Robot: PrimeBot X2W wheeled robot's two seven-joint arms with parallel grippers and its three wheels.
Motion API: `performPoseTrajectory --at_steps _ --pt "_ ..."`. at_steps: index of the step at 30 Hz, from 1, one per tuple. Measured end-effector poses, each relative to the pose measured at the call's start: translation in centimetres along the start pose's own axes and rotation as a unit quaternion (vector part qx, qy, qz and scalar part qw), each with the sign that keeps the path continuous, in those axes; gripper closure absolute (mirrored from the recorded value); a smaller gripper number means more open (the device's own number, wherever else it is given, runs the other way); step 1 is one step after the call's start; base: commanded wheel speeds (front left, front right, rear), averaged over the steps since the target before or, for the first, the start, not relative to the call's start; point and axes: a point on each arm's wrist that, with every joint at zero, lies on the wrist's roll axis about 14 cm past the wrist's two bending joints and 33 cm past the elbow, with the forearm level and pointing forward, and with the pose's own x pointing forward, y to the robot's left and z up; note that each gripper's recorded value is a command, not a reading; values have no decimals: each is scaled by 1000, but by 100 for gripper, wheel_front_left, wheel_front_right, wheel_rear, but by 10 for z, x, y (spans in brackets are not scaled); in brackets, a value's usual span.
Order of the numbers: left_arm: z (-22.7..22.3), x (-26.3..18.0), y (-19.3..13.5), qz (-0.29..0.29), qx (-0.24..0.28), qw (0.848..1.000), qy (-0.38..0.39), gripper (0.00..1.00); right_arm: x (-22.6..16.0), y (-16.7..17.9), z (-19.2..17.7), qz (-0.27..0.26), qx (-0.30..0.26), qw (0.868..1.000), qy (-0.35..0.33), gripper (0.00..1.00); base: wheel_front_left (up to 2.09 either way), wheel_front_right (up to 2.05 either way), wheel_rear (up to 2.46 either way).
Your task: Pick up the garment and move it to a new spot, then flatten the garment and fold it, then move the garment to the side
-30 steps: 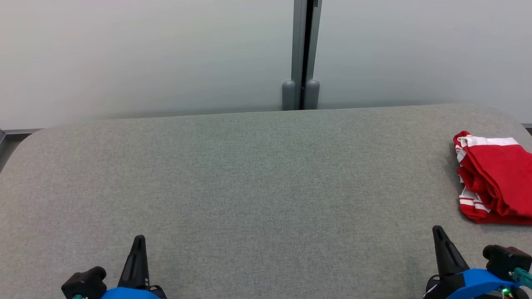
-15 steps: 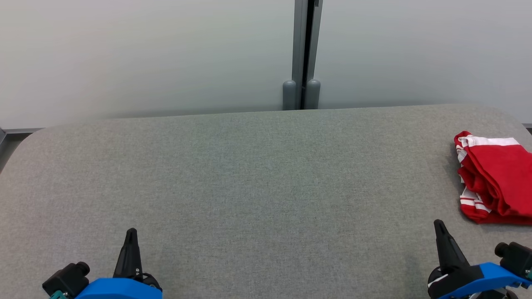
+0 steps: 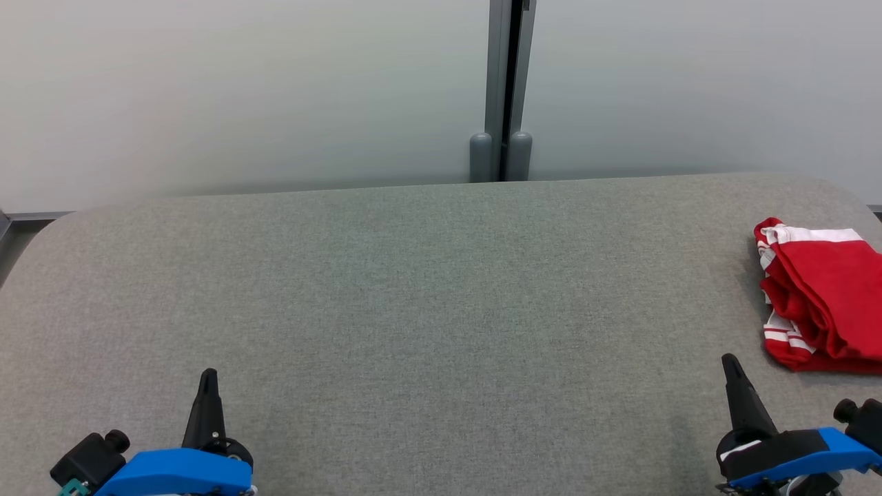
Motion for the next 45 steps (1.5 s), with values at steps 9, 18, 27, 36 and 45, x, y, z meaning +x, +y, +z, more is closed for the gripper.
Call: performPoseTrajectory --at_steps 9,18,27,36,45 --pt "4 2 -1 0 -54 999 -1 100 3 4 2 5 59 998 -2 100 0 0 0" --pt "11 5 -5 -4 -105 994 -8 100 5 7 5 12 112 994 -4 100 0 0 0" --pt "14 7 -6 -7 -149 989 -9 100 7 10 7 17 161 987 -6 100 0 0 0" --pt "20 10 -11 -15 -192 981 -11 100 9 14 9 24 206 978 -6 100 0 0 0" --pt "24 11 -12 -20 -230 973 -15 100 11 17 11 31 247 968 -7 100 0 0 0"
